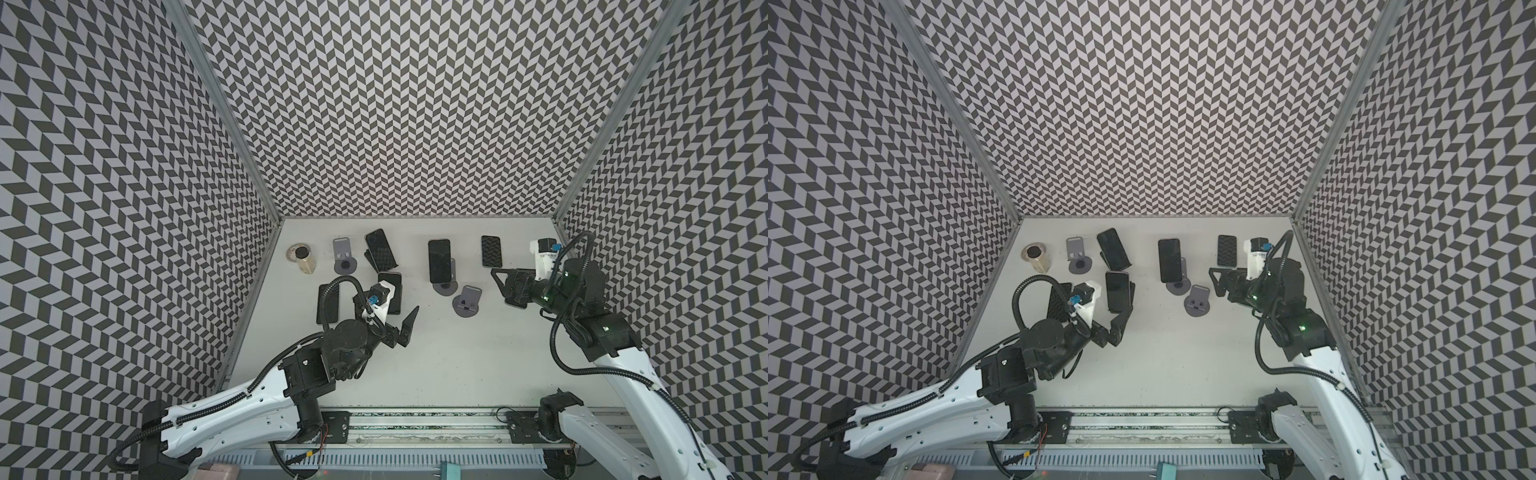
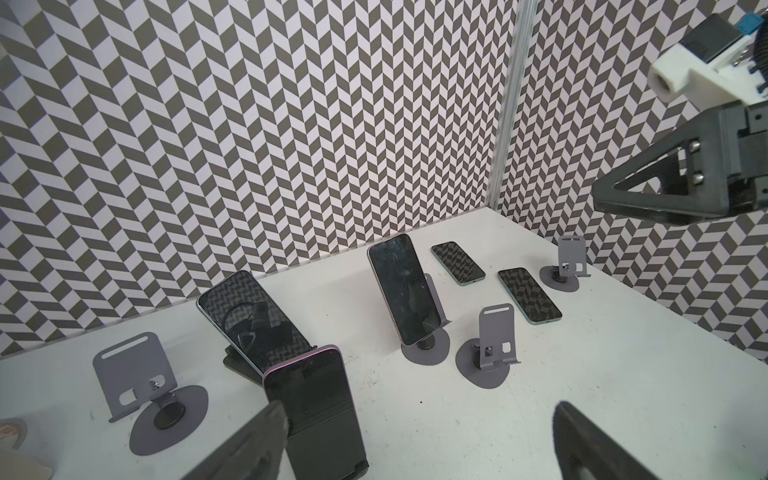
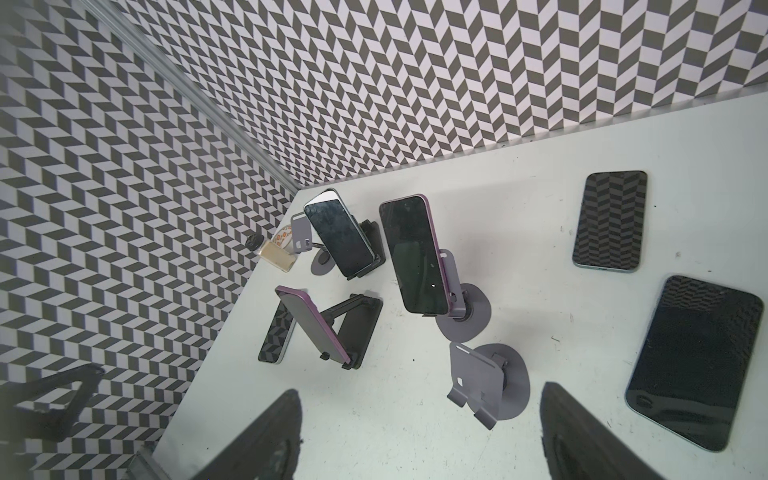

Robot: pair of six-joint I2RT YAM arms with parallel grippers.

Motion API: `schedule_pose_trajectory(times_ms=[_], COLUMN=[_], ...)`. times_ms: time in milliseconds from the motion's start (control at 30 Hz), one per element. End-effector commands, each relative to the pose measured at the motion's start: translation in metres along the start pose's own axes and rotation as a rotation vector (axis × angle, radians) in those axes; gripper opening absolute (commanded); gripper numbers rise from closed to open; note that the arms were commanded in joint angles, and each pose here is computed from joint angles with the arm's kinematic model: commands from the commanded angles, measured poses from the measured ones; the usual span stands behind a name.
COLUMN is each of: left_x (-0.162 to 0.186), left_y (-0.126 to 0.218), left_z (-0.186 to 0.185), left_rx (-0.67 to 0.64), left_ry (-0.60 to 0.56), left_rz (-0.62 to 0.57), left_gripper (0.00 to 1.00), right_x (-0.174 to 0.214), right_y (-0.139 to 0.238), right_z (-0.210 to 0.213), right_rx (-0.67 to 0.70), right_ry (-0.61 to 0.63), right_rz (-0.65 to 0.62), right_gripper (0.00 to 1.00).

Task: Remove the phone from the phone stand

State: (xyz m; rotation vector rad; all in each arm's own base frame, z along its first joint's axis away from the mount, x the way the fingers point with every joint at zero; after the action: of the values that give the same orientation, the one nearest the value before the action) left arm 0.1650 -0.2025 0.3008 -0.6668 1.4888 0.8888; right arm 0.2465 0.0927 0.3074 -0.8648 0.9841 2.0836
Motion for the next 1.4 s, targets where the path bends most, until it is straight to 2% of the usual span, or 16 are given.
schedule_pose_trajectory(times_ms=[0,333,633,1067,1367], left_x=[0.01,0.002,-0.001,0.008,0.019], left_y=[0.004,0.018,0.023,0.006,-0.006], left_z=[0.01,0.03,0.04,0.042,0.049], left_rx=[-0.054,-0.134,-0.169,-0.171,-0.154], left_ry=[0.048,0.116,0.096,0.083,0.115], left_rz=[0.032,-0.009,-0.008,0.034,0.059], left_gripper=[0.99,0.97,1.0,1.0,1.0], right_x=[-0.009,-0.003,0.001,0.003,0.009], right_y=[0.004,0.005,0.003,-0.003,-0.007], right_z=[0.016,0.03,0.04,0.041,0.035], right_rx=[-0.08,-0.131,-0.17,-0.166,-0.135], right_ry=[0.047,0.095,0.125,0.143,0.157], right_rz=[-0.052,-0.028,-0.023,-0.031,-0.021], right_gripper=[0.87,0.87,0.87,0.87,0.87])
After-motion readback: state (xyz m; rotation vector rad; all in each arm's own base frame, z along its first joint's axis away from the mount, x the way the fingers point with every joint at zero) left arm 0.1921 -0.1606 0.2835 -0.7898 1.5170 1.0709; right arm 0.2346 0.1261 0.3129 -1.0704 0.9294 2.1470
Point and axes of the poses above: each gripper's point midway between its finger pads, its own y axis back along the fingers, its own z axis along the line the jaws close on, x = y × z, the point moved 5 cm from there along y, back along the fingers, and after that the axes turned 3 degrees about -y, right-handed, at the moved point
